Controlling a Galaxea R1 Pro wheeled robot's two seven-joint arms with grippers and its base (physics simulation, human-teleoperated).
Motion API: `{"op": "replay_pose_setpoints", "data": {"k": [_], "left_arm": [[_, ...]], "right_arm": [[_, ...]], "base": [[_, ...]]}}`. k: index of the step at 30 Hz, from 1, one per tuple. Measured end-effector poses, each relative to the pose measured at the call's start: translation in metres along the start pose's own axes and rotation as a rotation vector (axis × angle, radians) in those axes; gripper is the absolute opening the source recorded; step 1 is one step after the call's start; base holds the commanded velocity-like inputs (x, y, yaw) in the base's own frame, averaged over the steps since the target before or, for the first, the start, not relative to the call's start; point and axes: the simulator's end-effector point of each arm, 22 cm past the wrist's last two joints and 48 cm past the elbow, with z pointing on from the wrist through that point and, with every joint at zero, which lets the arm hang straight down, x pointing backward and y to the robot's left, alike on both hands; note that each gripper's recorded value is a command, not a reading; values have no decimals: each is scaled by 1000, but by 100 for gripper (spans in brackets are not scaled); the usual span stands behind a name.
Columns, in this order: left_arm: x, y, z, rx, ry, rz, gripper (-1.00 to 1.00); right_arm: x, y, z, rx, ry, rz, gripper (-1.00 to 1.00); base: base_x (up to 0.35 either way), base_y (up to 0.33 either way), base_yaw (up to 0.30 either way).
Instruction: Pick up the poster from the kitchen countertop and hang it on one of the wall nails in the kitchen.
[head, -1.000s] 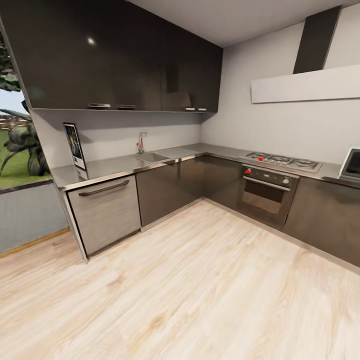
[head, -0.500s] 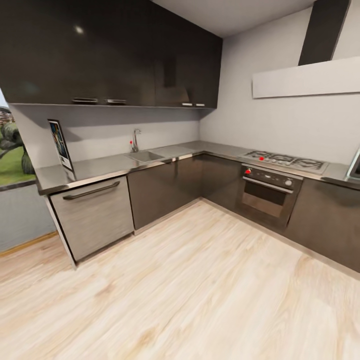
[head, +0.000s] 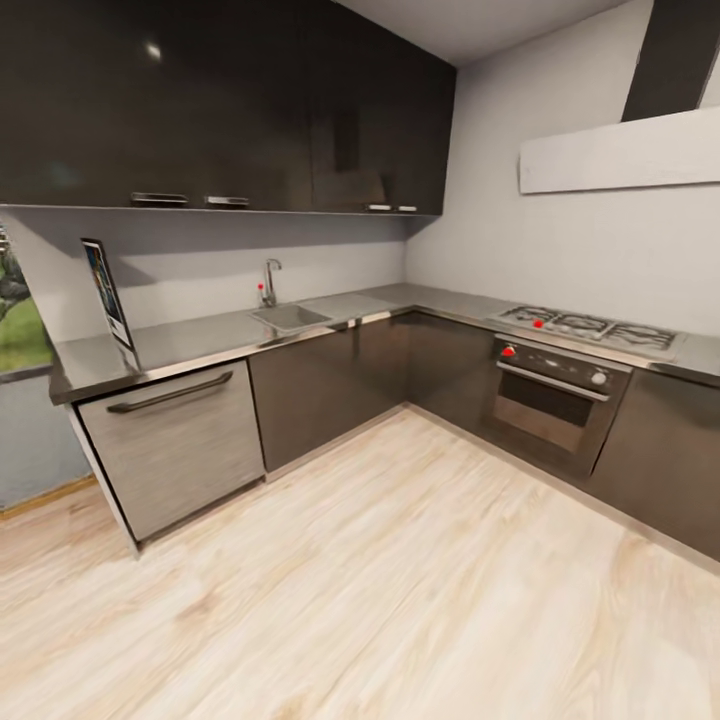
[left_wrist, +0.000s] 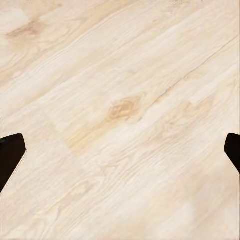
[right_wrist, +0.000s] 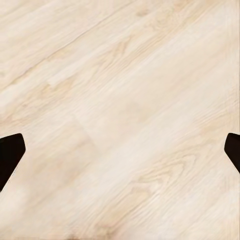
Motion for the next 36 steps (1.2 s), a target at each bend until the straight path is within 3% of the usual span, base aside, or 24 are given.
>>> {"op": "replay_pose_setpoints", "data": {"k": [14,36], "left_arm": [[-1,1,0,-2,-1,-1,100],[-1,1,0,-3,-2,-2,100]], "right_arm": [[0,3,0,-1,-1,1,100],[-1,3,0,0,-2,1,100]], "base": [[328,-98,285],[247,-209,294]]}}
